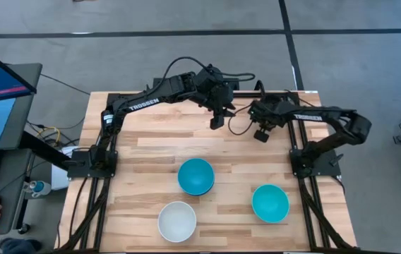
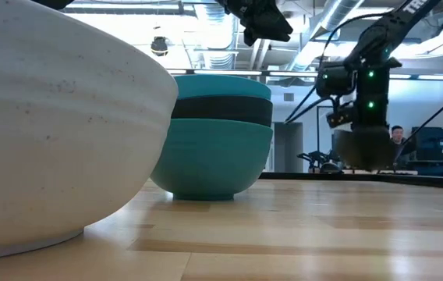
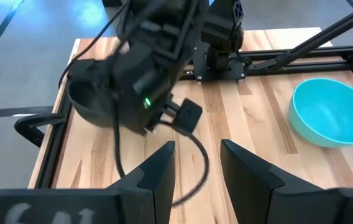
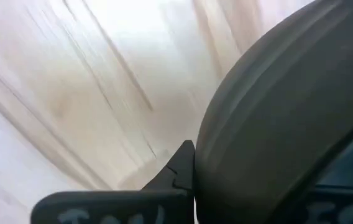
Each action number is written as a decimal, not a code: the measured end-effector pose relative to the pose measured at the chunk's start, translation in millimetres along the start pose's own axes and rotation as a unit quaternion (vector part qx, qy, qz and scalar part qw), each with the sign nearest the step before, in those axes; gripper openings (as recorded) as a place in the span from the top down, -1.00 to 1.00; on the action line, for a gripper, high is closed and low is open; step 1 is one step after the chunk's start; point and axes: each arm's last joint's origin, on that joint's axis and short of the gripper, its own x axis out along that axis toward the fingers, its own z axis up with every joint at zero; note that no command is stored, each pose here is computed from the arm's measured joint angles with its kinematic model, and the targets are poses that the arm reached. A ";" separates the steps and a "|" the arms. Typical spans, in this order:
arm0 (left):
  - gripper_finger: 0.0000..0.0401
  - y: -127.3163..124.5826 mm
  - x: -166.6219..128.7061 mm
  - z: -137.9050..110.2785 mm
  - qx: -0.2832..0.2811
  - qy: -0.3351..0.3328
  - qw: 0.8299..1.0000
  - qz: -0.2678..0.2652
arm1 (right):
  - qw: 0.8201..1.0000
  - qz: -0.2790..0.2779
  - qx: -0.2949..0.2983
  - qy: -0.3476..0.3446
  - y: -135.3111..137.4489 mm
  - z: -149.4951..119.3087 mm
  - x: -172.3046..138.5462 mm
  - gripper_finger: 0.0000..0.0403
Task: Nest bowls inside each other
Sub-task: Stack the black bowl on the light blue bowl
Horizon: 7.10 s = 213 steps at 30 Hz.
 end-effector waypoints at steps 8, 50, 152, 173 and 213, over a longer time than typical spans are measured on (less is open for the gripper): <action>0.40 -0.5 0.1 -0.8 -0.010 0.005 1.000 -0.001 | 0.999 0.042 0.015 0.003 -1.3 -10.3 -41.6 0.83; 0.78 -83.0 -147.6 21.5 0.014 0.045 0.999 -0.013 | 0.953 0.194 -0.046 -0.230 138.0 -38.0 -191.9 0.83; 0.91 -129.1 -212.9 -133.4 -0.096 -0.128 0.981 0.110 | 0.885 0.085 -0.405 -0.215 277.7 102.3 -222.9 0.26; 0.91 -129.1 -212.9 -133.4 -0.100 -0.128 0.981 0.110 | 0.886 0.130 -0.375 -0.238 276.5 116.9 -220.6 0.35; 0.91 -129.0 -213.2 -133.0 -0.096 -0.130 0.981 0.111 | 0.883 0.110 -0.408 -0.202 284.6 133.9 -187.2 0.98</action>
